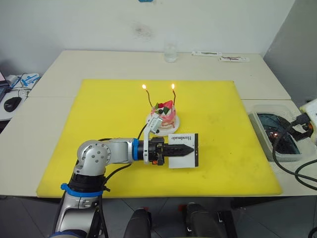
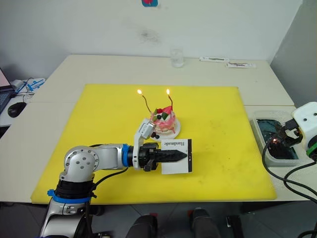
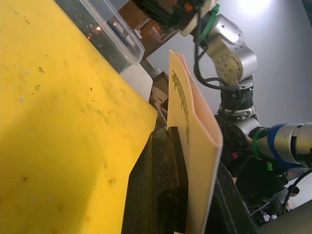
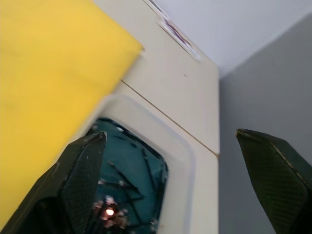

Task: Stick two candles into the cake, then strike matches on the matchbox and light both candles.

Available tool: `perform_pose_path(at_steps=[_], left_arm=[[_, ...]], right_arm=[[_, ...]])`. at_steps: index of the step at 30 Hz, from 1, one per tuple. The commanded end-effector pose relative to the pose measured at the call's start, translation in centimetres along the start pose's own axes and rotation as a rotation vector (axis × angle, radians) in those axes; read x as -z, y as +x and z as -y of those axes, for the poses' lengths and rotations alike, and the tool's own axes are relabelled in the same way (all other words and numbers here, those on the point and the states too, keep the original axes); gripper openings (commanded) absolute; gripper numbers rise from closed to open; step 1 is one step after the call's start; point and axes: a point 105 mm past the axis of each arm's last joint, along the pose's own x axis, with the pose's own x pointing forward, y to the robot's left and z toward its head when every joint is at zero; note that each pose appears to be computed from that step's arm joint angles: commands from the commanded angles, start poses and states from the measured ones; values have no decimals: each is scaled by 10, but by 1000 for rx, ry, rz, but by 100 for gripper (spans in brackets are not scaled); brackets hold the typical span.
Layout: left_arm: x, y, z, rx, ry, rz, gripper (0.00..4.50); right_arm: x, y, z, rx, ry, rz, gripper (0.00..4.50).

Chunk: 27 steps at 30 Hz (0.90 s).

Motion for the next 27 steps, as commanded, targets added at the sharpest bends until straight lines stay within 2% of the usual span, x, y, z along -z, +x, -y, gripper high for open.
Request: perform_pose_path(at_steps=[1, 7, 9, 12, 17, 24, 27], left_arm=[[1, -5, -6, -72, 5, -50, 0], [5, -14, -15, -158, 11, -138, 0], [7, -14, -18, -188, 18, -161, 0], [11, -14, -19, -214, 43, -187, 0], [12, -18, -22, -286, 125, -217, 129], [6, -28, -18, -333, 244, -262, 361], [4, -29, -15, -325, 255, -266, 447]], right_arm=[[-40, -17, -33, -253, -20, 134, 447], [-76, -37, -114, -728, 41, 200, 447], [-83, -42, -138, -846, 45, 206, 447], [-85, -42, -156, -912, 36, 210, 447], [-82, -32, -163, -919, 6, 205, 450], [-85, -26, -164, -924, -17, 217, 450], [-86, -24, -165, -927, -24, 222, 450]])
